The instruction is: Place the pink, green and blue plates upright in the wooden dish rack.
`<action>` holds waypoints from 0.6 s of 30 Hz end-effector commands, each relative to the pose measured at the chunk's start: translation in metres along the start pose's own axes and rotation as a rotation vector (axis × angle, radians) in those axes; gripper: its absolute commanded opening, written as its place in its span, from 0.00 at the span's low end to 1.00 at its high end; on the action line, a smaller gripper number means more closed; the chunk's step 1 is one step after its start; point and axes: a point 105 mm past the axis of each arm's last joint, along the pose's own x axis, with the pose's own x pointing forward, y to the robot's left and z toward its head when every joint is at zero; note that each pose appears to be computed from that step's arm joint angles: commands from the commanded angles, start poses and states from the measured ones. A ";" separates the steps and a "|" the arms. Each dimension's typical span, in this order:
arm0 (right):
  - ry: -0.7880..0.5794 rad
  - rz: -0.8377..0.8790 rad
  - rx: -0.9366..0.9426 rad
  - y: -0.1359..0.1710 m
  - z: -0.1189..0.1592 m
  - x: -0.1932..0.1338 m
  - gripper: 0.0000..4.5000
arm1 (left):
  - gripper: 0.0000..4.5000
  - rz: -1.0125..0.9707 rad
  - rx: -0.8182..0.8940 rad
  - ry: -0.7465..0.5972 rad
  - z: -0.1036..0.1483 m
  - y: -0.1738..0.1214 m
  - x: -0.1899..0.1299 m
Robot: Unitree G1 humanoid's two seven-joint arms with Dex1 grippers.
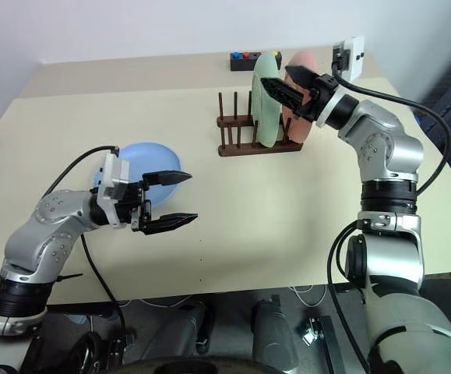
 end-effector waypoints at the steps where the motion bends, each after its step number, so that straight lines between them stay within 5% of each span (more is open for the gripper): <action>1: -0.061 -0.006 -0.080 0.000 0.025 -0.003 0.99 | 1.00 0.010 0.015 -0.015 0.006 0.001 0.001; 8: -0.119 0.142 -0.157 0.030 0.044 -0.011 0.99 | 1.00 0.189 -0.021 0.042 0.002 0.033 -0.015; 15: -0.014 0.477 -0.231 0.087 0.017 -0.037 0.99 | 1.00 0.457 -0.049 -0.021 0.030 0.078 -0.055; 18: 0.021 0.543 -0.236 0.101 0.004 -0.039 0.99 | 1.00 0.659 -0.049 0.115 0.020 0.107 -0.088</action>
